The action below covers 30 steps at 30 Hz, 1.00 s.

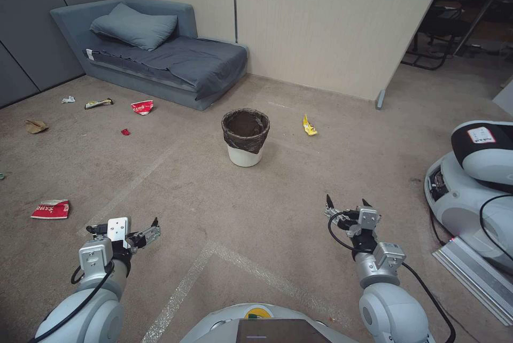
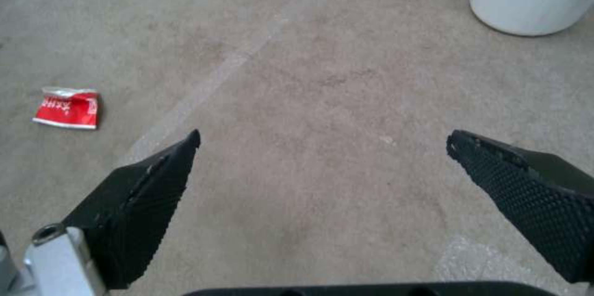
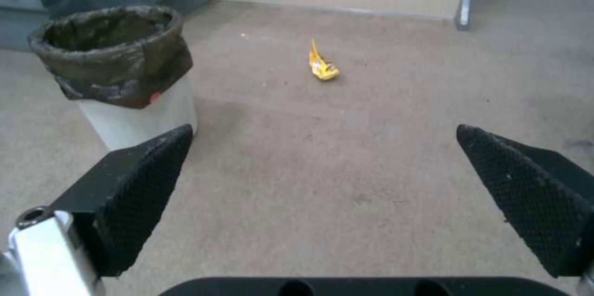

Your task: Pick up the trash bin, then pick up the garbage from the floor and place it into the trash bin.

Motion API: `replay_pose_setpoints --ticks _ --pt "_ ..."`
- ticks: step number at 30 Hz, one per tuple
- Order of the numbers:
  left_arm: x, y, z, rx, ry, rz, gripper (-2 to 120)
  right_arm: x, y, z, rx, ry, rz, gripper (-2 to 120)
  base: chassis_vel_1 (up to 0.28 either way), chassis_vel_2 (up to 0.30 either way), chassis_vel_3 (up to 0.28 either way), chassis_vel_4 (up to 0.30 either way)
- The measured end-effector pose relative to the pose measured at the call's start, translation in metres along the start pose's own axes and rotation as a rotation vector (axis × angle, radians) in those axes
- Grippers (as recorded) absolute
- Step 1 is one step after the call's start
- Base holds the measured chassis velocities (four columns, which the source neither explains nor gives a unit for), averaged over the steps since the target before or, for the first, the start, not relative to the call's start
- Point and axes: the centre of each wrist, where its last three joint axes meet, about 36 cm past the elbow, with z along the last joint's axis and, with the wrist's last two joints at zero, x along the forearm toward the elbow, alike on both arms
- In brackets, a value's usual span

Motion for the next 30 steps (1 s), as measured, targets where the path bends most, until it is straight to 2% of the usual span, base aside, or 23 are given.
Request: replay_pose_setpoints --ticks 10,30 --pt "-0.0021 -0.0008 0.0023 -0.007 0.005 -0.003 100 -0.0028 -0.0009 0.0025 -0.002 -0.009 -0.004 100 -0.042 0.027 0.031 -0.025" --pt "-0.0082 -0.0003 0.0065 -0.008 0.007 -0.01 100 -0.0078 -0.0009 0.0078 -0.01 -0.014 -0.011 100 -0.197 0.191 0.196 -0.195"
